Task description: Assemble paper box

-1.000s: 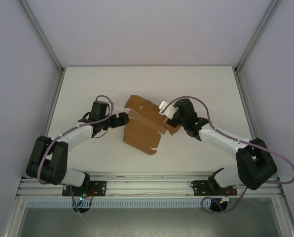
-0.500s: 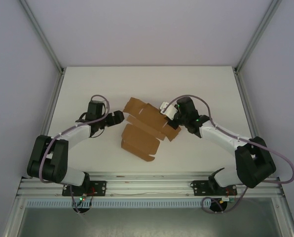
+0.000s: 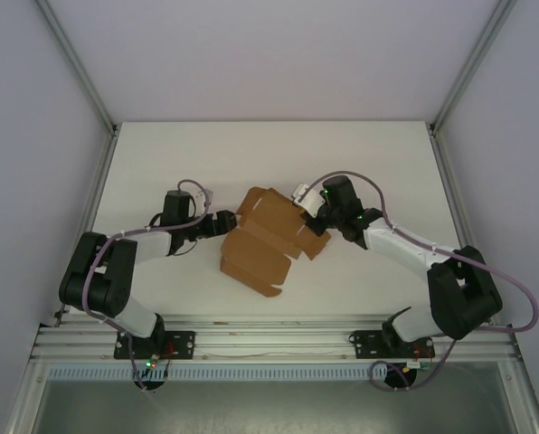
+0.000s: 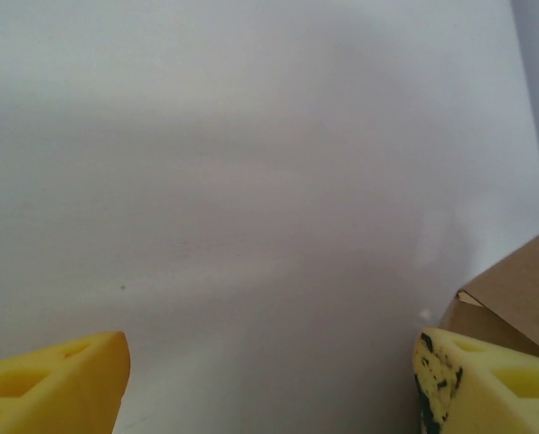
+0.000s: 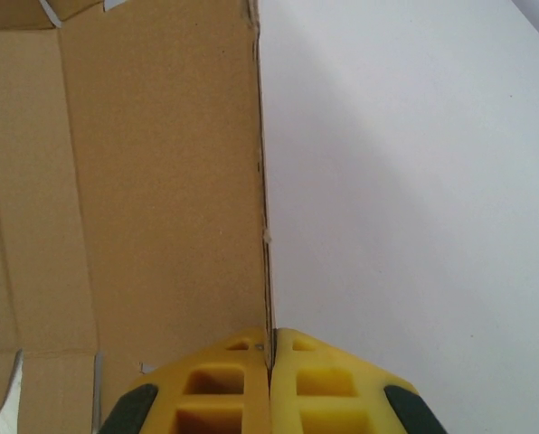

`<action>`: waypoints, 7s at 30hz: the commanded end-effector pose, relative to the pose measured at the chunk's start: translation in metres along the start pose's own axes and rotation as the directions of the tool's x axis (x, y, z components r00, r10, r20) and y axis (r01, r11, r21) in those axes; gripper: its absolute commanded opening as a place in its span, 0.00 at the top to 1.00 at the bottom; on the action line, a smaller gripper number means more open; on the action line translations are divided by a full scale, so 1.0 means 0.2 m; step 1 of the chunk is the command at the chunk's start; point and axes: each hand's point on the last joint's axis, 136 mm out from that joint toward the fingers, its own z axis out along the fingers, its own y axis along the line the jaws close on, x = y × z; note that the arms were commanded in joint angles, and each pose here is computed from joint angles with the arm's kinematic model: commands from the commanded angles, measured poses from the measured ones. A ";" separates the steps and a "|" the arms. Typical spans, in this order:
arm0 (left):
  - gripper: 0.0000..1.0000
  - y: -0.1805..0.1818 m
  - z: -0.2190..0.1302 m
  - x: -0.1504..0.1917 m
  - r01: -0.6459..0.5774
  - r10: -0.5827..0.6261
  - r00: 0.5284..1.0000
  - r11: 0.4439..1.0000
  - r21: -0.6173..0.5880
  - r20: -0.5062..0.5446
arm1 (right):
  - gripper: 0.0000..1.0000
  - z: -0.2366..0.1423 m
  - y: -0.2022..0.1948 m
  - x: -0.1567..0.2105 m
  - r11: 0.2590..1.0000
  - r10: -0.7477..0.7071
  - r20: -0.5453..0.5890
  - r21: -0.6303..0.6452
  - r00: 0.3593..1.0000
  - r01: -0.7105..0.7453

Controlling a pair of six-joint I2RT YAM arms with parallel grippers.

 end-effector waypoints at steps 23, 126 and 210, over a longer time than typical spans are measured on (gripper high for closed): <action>0.51 -0.21 0.14 -0.01 -0.134 0.134 0.991 0.988 0.075 0.003 | 0.98 -0.04 0.01 -0.13 0.996 0.081 0.098 -0.046 0.992 -0.077; 0.95 -0.28 0.31 -0.17 -0.477 0.536 0.816 0.836 -0.270 0.218 | 0.65 0.07 0.12 -0.10 0.808 -0.473 -0.104 0.343 0.875 0.478; 0.77 -0.39 0.37 0.12 -0.496 0.609 0.737 0.782 -0.378 0.294 | 0.10 0.11 0.20 0.26 0.762 0.633 -0.048 0.217 0.773 -0.611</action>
